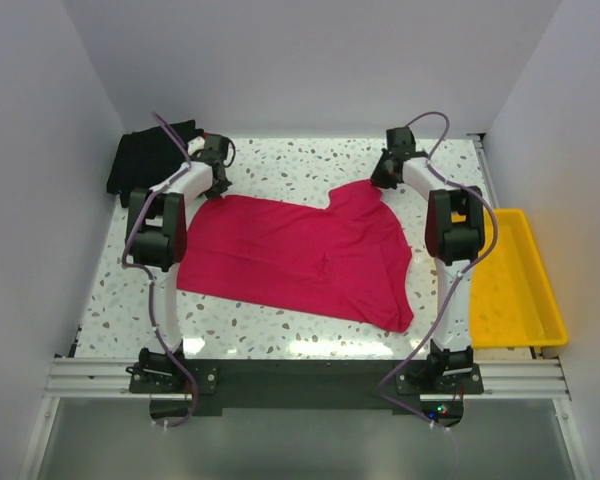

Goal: Fold and stack the t-shirts
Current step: Fold the tshirt

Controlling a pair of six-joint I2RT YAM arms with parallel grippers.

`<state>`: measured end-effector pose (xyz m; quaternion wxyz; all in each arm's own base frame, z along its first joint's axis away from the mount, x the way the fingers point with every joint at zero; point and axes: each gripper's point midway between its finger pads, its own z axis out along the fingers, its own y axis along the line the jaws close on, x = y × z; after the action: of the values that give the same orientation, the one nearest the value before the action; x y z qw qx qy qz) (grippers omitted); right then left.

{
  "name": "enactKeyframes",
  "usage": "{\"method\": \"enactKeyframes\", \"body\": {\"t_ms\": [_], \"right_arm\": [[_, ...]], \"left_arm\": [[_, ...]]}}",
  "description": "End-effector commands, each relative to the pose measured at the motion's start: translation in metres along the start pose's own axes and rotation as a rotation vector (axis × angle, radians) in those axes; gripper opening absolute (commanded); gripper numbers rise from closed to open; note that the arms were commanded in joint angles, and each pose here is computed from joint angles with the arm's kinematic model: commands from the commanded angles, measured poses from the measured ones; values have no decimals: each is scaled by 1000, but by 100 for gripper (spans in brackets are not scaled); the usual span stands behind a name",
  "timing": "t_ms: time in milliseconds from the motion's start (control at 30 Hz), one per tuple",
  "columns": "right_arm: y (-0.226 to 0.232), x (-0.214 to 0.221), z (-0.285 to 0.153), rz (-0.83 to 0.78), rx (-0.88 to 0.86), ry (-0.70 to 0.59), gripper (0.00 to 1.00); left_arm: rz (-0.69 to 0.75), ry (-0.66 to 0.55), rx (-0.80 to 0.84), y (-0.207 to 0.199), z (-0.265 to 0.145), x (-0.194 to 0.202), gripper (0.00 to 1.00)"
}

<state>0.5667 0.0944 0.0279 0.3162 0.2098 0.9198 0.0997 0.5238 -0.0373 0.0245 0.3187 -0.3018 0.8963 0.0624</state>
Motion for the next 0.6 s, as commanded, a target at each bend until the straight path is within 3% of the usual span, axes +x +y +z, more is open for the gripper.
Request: {"method": "enactKeyframes", "body": {"t_ms": [0, 233, 567], "right_arm": [[21, -40, -51, -21, -61, -94, 0], [34, -61, -77, -49, -113, -148, 0], [31, -56, -101, -61, -125, -166, 0]], "left_arm": [[-16, -78, 45, -5, -22, -33, 0], [-35, -91, 38, 4, -22, -45, 0], [-64, -100, 55, 13, -27, -52, 0]]}}
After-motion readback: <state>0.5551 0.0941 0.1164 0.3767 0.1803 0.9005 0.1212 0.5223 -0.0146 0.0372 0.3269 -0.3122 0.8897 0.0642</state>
